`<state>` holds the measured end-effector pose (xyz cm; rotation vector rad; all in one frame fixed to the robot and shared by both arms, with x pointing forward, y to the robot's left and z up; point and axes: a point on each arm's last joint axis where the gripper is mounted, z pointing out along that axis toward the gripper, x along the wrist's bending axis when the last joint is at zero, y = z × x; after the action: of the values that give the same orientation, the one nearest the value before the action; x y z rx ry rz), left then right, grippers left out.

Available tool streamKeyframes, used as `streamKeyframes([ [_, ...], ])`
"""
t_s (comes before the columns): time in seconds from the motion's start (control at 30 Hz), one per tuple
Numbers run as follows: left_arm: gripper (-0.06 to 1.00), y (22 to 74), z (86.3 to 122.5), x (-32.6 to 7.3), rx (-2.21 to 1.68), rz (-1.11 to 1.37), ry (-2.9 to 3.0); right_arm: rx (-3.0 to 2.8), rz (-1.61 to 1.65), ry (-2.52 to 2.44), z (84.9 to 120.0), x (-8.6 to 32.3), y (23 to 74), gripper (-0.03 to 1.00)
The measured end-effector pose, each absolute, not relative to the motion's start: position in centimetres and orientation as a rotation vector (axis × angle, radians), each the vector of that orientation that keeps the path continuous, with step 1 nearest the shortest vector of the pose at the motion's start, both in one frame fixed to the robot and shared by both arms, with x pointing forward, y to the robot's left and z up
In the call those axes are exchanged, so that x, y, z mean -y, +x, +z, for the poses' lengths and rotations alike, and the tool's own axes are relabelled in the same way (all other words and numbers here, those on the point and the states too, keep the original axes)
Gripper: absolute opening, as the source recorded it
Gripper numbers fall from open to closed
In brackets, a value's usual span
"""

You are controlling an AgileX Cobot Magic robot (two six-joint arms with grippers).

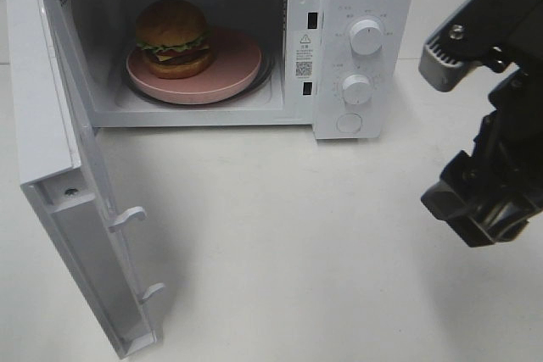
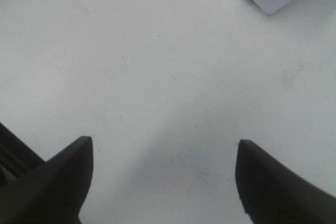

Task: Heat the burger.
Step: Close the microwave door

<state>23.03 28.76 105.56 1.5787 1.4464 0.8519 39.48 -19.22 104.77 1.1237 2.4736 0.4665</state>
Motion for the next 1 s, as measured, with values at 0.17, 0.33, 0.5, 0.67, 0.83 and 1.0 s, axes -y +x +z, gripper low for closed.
streamKeyframes([
  [0.17, 0.99, 23.0, 105.6, -28.8, -1.446, 0.852, 1.579, -2.473, 0.436, 1.152, 105.5, 20.3, 38.3, 0.73],
  [0.33, 0.99, 23.0, 105.6, -28.8, -1.446, 0.852, 1.579, -2.466, 0.420, 1.183, 106.5, 21.6, 36.8, 0.73],
  [0.5, 0.99, 23.0, 105.6, -28.8, -1.446, 0.852, 1.579, -2.439, 0.450, 1.194, 107.4, 22.8, 35.4, 0.73],
  [0.67, 0.99, 23.0, 105.6, -28.8, -1.446, 0.852, 1.579, -2.411, 0.486, 1.202, 107.3, 24.6, 33.3, 0.73],
  [0.83, 0.99, 23.0, 105.6, -28.8, -1.446, 0.852, 1.579, -2.350, 0.461, 1.298, 106.2, 26.4, 32.2, 0.73],
  [1.0, 0.99, 23.0, 105.6, -28.8, -1.446, 0.852, 1.579, -2.246, 0.460, 1.415, 105.8, 27.9, 31.5, 0.73],
])
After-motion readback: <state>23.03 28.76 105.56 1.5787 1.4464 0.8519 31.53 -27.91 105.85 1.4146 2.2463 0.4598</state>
